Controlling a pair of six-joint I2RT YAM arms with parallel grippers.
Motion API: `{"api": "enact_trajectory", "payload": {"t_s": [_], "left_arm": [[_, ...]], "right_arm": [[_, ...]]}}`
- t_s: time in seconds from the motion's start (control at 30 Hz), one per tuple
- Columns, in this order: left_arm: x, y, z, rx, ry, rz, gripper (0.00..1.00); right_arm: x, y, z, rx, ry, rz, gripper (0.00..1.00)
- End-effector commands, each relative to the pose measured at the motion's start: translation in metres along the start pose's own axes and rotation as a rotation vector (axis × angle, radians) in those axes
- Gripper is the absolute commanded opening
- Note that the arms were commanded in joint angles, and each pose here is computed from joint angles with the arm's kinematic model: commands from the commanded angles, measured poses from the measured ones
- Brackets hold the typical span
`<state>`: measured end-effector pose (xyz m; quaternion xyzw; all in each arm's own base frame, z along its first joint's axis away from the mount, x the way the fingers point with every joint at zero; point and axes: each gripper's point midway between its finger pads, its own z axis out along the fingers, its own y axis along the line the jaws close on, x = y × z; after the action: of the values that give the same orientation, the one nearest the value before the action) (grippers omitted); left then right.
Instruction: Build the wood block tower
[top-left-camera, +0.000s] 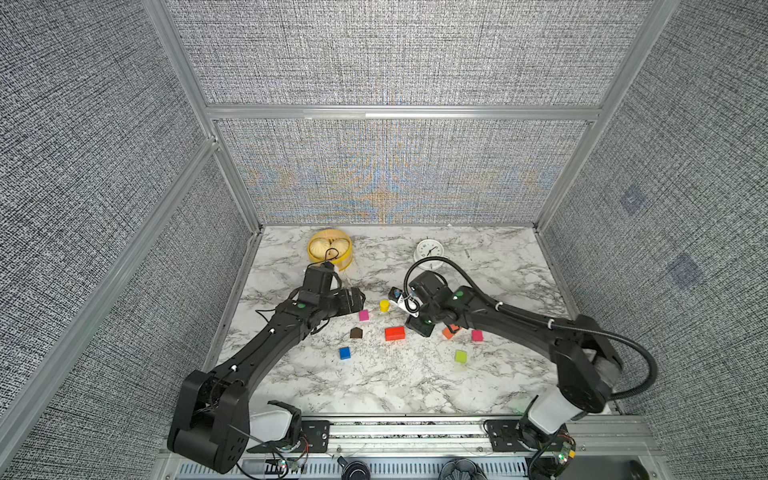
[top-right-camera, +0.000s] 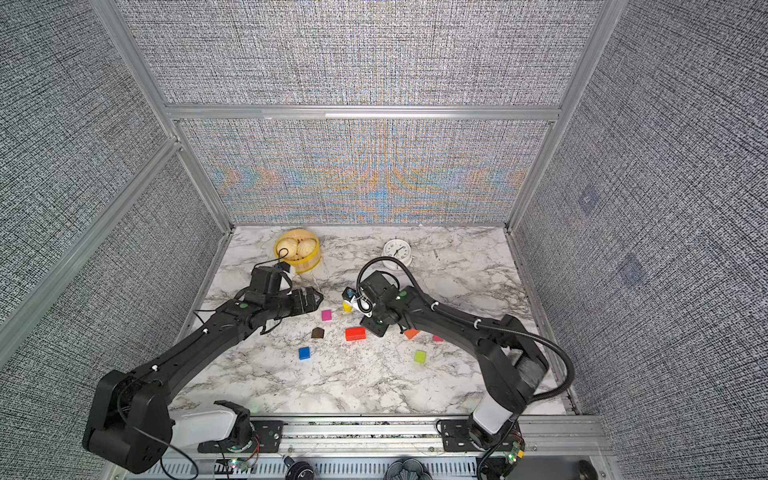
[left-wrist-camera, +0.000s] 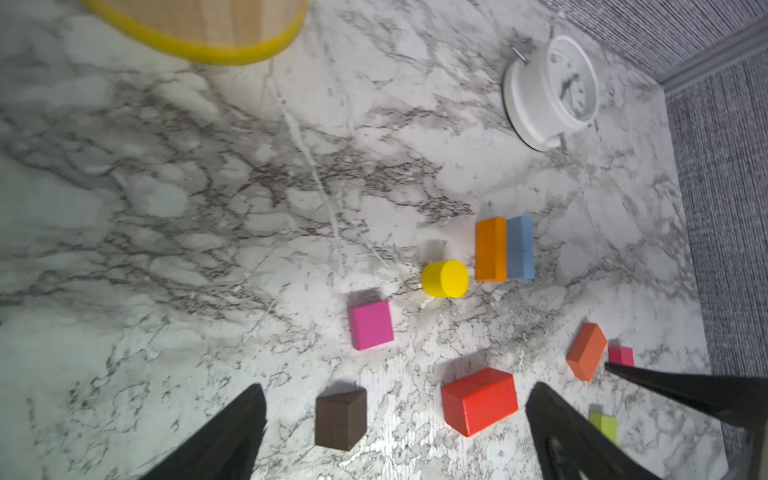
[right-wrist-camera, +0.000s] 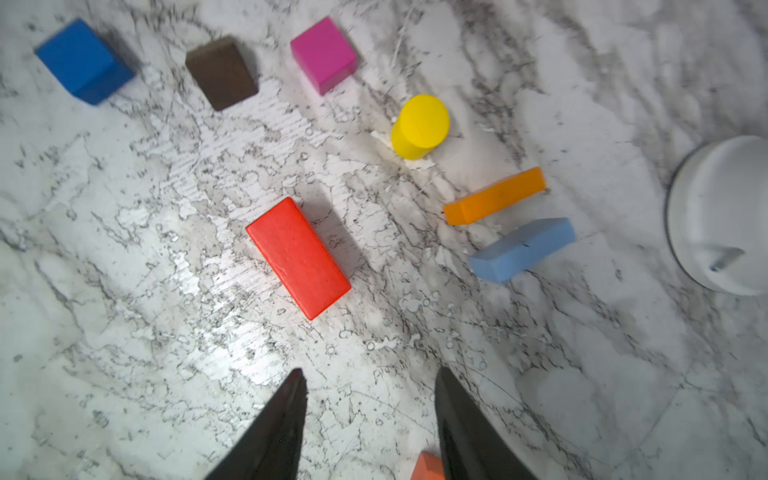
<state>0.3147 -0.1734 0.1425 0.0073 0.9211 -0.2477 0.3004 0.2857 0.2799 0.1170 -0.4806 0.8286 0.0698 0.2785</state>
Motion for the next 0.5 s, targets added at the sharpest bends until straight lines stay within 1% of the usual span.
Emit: {"api": "enact_trajectory", "payload": {"t_s": [0.0, 0.07, 0.13, 0.17, 0.23, 0.3, 0.37, 0.47], "left_arm": [[-0.012, -0.024, -0.012, 0.053, -0.071, 0.177, 0.99], [-0.021, -0.048, -0.025, 0.144, -0.152, 0.340, 0.99], [-0.027, -0.066, -0.037, 0.210, -0.191, 0.444, 0.99], [-0.029, -0.073, -0.041, 0.229, -0.182, 0.489, 0.99], [-0.028, -0.080, -0.043, 0.242, -0.123, 0.564, 0.99], [-0.027, -0.086, -0.042, 0.258, -0.053, 0.627, 0.99], [-0.023, -0.090, -0.040, 0.279, 0.011, 0.692, 0.99], [-0.018, -0.091, -0.036, 0.286, 0.055, 0.791, 0.99]], "right_arm": [[-0.016, -0.024, -0.022, 0.082, -0.173, 0.187, 0.53], [-0.010, -0.030, -0.035, 0.082, -0.248, 0.274, 0.54], [-0.008, -0.036, -0.045, 0.086, -0.314, 0.333, 0.57], [-0.006, -0.041, -0.051, 0.106, -0.333, 0.357, 0.59], [-0.003, -0.053, -0.061, 0.145, -0.350, 0.441, 0.61], [0.006, -0.061, -0.068, 0.156, -0.366, 0.536, 0.62], [0.013, -0.065, -0.071, 0.125, -0.412, 0.618, 0.67], [0.023, -0.074, -0.077, 0.086, -0.485, 0.741, 0.71]]}}
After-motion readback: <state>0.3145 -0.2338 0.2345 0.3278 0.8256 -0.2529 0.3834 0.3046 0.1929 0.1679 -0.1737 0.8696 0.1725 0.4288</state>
